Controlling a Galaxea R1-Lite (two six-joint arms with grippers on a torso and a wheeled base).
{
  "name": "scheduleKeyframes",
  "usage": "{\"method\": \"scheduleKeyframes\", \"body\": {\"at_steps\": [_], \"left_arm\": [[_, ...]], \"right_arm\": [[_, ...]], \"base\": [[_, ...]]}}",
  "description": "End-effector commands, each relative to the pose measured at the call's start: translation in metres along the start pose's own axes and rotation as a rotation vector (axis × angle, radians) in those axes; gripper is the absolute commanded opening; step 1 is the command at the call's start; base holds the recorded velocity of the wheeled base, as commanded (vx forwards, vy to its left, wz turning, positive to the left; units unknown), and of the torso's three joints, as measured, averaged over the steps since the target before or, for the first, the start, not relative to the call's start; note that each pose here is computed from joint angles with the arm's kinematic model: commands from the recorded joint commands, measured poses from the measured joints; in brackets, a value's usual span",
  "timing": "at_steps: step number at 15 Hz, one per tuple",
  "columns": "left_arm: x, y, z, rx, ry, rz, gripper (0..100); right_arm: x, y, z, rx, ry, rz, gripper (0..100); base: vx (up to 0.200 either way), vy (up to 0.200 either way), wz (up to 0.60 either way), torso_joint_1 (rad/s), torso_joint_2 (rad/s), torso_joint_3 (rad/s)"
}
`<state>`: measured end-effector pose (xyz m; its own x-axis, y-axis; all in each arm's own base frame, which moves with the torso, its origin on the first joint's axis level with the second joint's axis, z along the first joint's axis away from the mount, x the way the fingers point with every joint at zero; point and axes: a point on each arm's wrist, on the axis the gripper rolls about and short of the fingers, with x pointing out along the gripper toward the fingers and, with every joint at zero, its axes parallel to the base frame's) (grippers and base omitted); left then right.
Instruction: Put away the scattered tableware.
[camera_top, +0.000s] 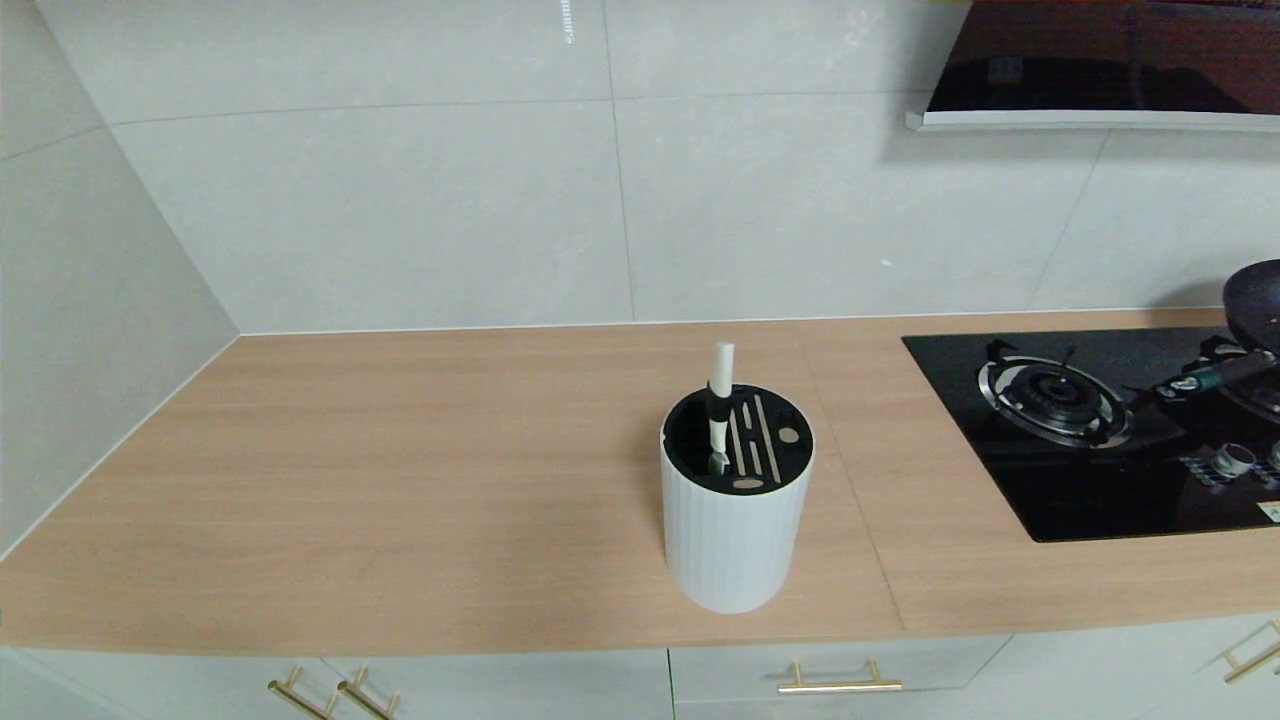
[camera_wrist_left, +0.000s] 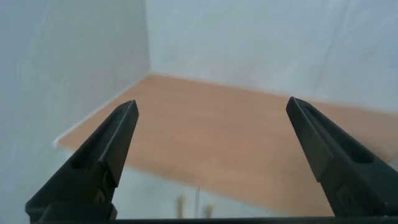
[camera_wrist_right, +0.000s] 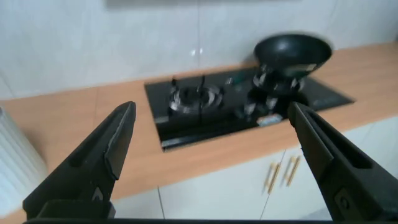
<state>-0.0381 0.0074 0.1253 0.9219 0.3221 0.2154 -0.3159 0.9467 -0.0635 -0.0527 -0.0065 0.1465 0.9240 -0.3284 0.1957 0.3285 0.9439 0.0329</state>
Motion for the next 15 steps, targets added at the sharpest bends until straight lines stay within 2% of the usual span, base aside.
{"method": "scheduleKeyframes", "body": {"at_steps": [1, 2, 4, 5, 7, 8, 9, 10, 12, 13, 15], "left_arm": [[0.004, -0.003, -0.042, 0.071, 0.124, -0.029, 100], [0.003, -0.003, -0.048, 0.041, 0.187, -0.078, 100], [0.002, -0.007, -0.049, 0.007, 0.196, -0.224, 100], [0.002, -0.007, -0.049, 0.005, 0.199, -0.241, 100], [0.001, -0.009, -0.052, 0.046, 0.223, -0.317, 100], [0.001, -0.009, -0.052, 0.069, 0.222, -0.332, 100], [0.001, -0.009, -0.052, 0.082, 0.22, -0.335, 100], [0.001, -0.009, -0.052, 0.082, 0.22, -0.335, 100], [0.001, -0.009, -0.052, 0.063, 0.222, -0.333, 100], [0.001, -0.009, -0.052, 0.031, 0.225, -0.328, 100], [0.001, -0.009, -0.052, 0.028, 0.226, -0.329, 100]], "right_arm": [[0.011, 0.005, -0.043, -0.012, 0.037, 0.008, 100], [0.015, 0.008, -0.059, -0.017, 0.043, 0.045, 100], [0.014, 0.009, -0.069, -0.025, 0.139, 0.091, 100], [0.014, 0.009, -0.071, -0.029, 0.158, 0.096, 100], [0.013, 0.011, -0.071, -0.02, 0.162, 0.179, 100], [0.012, 0.013, -0.074, -0.02, 0.19, 0.29, 100], [0.011, 0.014, -0.076, -0.019, 0.216, 0.33, 100], [0.012, 0.014, -0.075, -0.016, 0.203, 0.328, 100], [0.012, 0.014, -0.075, -0.015, 0.201, 0.326, 100], [0.012, 0.014, -0.075, -0.015, 0.201, 0.326, 100], [0.012, 0.014, -0.075, -0.015, 0.201, 0.326, 100]], "base": [[0.0, 0.0, 0.0, 0.0, 0.0, 0.0], [0.0, 0.0, 0.0, 0.0, 0.0, 0.0], [0.0, 0.0, 0.0, 0.0, 0.0, 0.0], [0.0, 0.0, 0.0, 0.0, 0.0, 0.0], [0.0, 0.0, 0.0, 0.0, 0.0, 0.0], [0.0, 0.0, 0.0, 0.0, 0.0, 0.0], [0.0, 0.0, 0.0, 0.0, 0.0, 0.0], [0.0, 0.0, 0.0, 0.0, 0.0, 0.0], [0.0, 0.0, 0.0, 0.0, 0.0, 0.0], [0.0, 0.0, 0.0, 0.0, 0.0, 0.0], [0.0, 0.0, 0.0, 0.0, 0.0, 0.0]]}}
